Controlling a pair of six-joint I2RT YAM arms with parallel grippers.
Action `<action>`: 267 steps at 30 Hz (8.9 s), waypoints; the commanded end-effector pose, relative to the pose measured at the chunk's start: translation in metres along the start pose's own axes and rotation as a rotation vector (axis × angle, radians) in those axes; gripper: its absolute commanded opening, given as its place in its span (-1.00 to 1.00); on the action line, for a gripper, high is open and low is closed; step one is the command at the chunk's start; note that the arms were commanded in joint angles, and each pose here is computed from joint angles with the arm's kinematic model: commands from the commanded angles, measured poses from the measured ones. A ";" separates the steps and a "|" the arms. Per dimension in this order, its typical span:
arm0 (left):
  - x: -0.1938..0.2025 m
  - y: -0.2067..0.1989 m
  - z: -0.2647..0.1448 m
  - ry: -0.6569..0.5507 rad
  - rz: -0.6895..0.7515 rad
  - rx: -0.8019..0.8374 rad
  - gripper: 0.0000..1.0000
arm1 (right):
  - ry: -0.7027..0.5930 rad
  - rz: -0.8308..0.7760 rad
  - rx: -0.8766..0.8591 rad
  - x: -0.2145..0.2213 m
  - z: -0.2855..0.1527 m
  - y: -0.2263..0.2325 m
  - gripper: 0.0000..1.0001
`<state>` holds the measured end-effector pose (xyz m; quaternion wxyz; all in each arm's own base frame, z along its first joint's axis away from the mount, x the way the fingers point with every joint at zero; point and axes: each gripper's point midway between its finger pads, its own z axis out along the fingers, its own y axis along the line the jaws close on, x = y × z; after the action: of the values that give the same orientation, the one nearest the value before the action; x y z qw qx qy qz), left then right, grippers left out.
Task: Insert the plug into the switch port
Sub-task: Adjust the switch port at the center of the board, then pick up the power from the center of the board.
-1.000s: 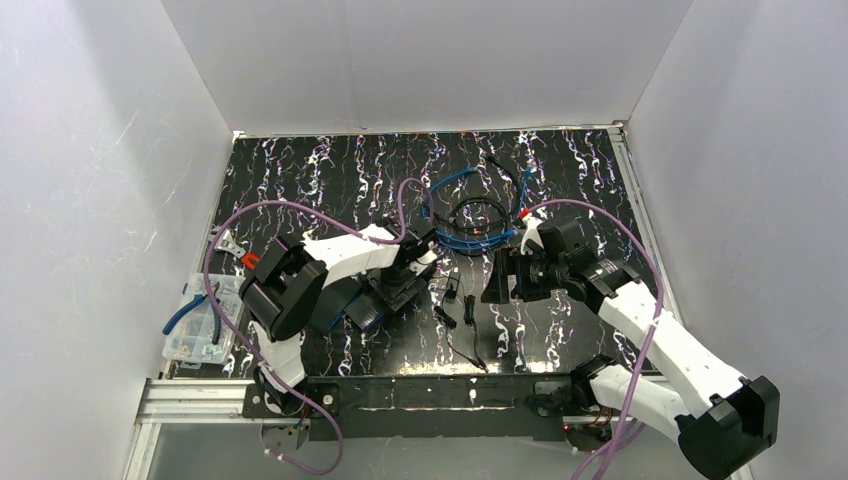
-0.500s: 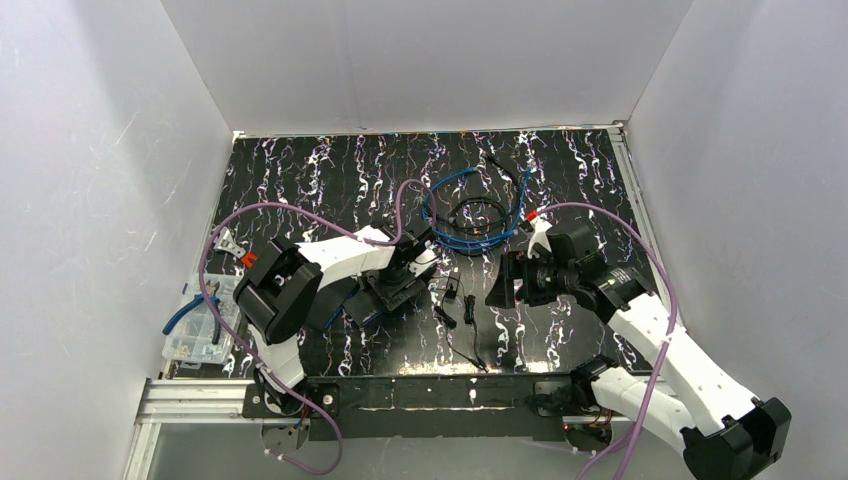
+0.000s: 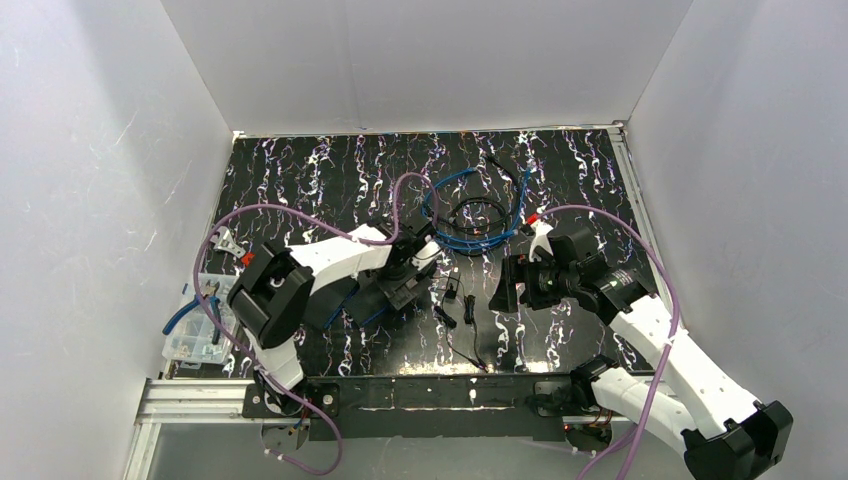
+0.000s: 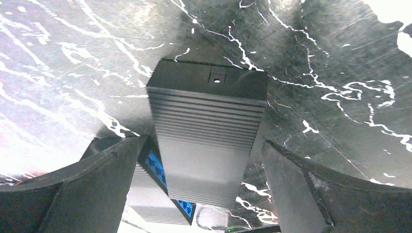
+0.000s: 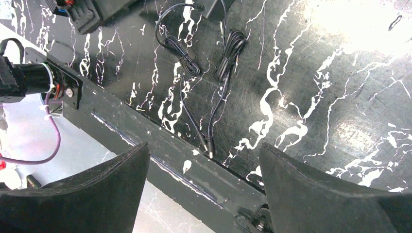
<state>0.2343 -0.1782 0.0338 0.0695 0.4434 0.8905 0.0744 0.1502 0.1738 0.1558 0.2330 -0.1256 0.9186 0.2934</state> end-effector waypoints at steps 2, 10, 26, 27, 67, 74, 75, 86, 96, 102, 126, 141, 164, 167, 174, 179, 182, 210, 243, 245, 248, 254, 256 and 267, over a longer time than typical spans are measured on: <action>-0.017 0.010 -0.052 -0.161 -0.121 -0.026 0.96 | -0.051 -0.051 -0.003 -0.015 -0.013 0.008 0.78; 0.008 0.004 -0.083 -0.216 -0.431 -0.023 0.97 | -0.058 -0.068 -0.001 -0.019 -0.016 0.009 0.78; 0.078 -0.043 -0.086 -0.189 -1.058 0.125 0.96 | -0.051 -0.155 -0.112 -0.056 -0.012 0.050 0.63; 0.079 -0.044 -0.087 -0.209 -1.094 0.138 0.96 | -0.049 -0.161 -0.112 -0.059 -0.009 0.053 0.61; 0.068 -0.013 -0.018 -0.371 -1.471 0.465 0.96 | 0.233 -0.085 -0.127 -0.107 0.205 0.108 -0.97; 0.064 -0.011 -0.009 -0.354 -1.475 0.483 0.97 | 0.254 -0.059 -0.098 -0.101 0.226 0.098 -0.97; 0.064 -0.011 -0.008 -0.351 -1.475 0.485 0.96 | 0.258 -0.057 -0.095 -0.100 0.228 0.097 -0.97; 0.059 0.000 -0.008 -0.354 -1.459 0.460 0.96 | 0.303 -0.038 -0.068 -0.084 0.249 0.083 -0.97; 0.056 0.009 -0.006 -0.352 -1.428 0.434 0.96 | 0.358 -0.049 -0.077 -0.058 0.256 0.082 -0.97; 0.055 0.012 -0.004 -0.341 -1.407 0.419 0.96 | 0.381 -0.063 -0.077 -0.039 0.255 0.082 -0.97; 0.061 0.021 0.002 -0.265 -1.360 0.345 0.97 | 0.415 -0.077 -0.068 0.025 0.224 0.088 -0.97; 0.066 0.039 -0.007 -0.233 -1.348 0.248 0.96 | 0.416 -0.101 -0.078 0.042 0.216 0.093 -0.97; 0.055 0.032 -0.001 -0.206 -1.326 0.322 0.96 | 0.347 -0.195 0.050 0.021 0.213 0.074 -0.97; 0.052 0.030 0.000 -0.205 -1.321 0.340 0.96 | 0.359 -0.187 0.024 0.022 0.216 0.080 -0.97; 0.045 0.028 0.004 -0.200 -1.309 0.377 0.97 | 0.368 -0.159 -0.037 0.021 0.223 0.095 -0.97; 0.039 0.032 0.002 -0.206 -1.305 0.387 0.96 | 0.380 -0.145 -0.061 0.023 0.225 0.101 -0.97; 0.037 0.033 0.003 -0.207 -1.303 0.392 0.96 | 0.382 -0.146 -0.068 0.024 0.225 0.103 -0.97; 0.040 0.060 -0.032 -0.263 -1.254 0.272 0.96 | 0.252 -0.229 0.035 -0.003 0.177 0.094 -0.51; 0.049 0.029 -0.100 -0.404 -1.059 0.426 0.97 | 0.148 -0.128 0.139 -0.020 0.098 0.076 0.36; 0.049 0.028 -0.099 -0.399 -1.053 0.431 0.97 | 0.149 -0.098 0.137 -0.018 0.102 0.077 0.36; 0.048 0.027 -0.098 -0.394 -1.048 0.439 0.97 | 0.143 -0.066 0.139 -0.019 0.110 0.078 0.36; 0.048 0.027 -0.099 -0.397 -1.032 0.441 0.96 | 0.146 -0.028 0.164 -0.023 0.125 0.078 0.34; 0.049 0.027 -0.099 -0.397 -1.026 0.438 0.96 | 0.149 -0.019 0.186 -0.023 0.129 0.076 0.33; 0.048 0.026 -0.096 -0.386 -1.016 0.449 0.96 | 0.166 0.024 0.268 -0.015 0.143 0.058 0.17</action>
<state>0.2113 -0.1300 0.1283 0.1686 -0.0387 0.9568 -0.2338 0.1807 0.2984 0.0838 0.1501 -0.1280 0.9681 0.1544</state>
